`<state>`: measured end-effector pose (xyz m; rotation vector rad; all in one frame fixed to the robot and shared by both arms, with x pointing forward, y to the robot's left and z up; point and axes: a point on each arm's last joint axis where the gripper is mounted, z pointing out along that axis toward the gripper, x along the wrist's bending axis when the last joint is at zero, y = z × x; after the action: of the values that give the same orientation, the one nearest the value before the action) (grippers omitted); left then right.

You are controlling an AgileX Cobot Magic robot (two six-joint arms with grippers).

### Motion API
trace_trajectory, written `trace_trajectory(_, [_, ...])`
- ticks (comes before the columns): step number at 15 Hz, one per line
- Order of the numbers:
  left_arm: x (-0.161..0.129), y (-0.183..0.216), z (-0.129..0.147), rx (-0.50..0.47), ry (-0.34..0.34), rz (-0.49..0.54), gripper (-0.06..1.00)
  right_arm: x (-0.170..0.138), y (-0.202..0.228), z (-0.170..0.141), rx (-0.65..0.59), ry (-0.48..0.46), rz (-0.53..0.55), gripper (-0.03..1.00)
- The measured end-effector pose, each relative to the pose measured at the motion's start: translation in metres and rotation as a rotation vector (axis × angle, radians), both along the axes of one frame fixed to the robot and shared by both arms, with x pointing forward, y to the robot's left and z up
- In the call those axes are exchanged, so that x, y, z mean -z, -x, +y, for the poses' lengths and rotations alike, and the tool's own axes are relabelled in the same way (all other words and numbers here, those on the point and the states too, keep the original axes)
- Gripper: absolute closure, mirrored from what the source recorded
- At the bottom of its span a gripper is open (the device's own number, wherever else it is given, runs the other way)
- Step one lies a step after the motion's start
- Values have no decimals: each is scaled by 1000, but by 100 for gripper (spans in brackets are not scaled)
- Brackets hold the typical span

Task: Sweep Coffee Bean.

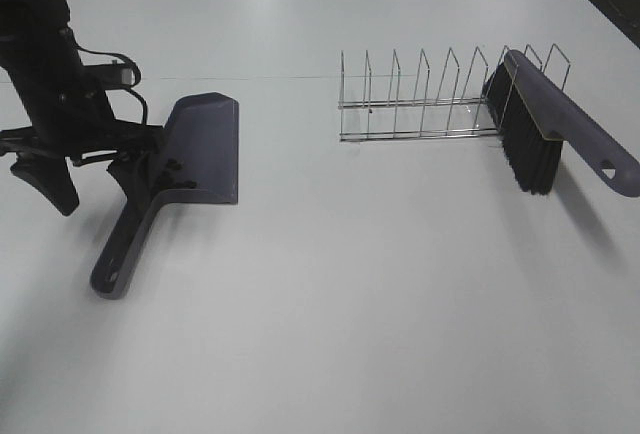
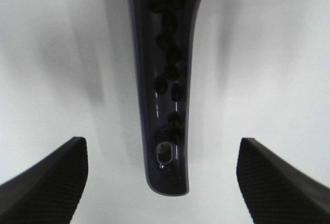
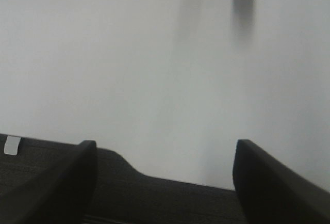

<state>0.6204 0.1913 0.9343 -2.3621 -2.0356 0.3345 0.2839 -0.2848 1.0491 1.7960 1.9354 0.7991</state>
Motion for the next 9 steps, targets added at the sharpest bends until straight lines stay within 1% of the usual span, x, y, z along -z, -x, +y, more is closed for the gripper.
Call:
trace_trajectory(2, [-20,2,2,6,0,-53,22,13,8,2,-6,-16,-7,33])
trace_trajectory(4, [-49,7,5,16,-4,-131,22,13,13,1,-7,3,-40,33])
trace_trajectory(6, [-70,15,8,19,-3,-182,22,14,12,-5,-17,95,-51,33])
trace_trajectory(8, [-83,28,12,20,-6,-202,22,15,12,-9,-14,153,-51,33])
trace_trajectory(9, [-88,55,19,20,-11,-192,22,16,11,-9,-7,148,-57,33])
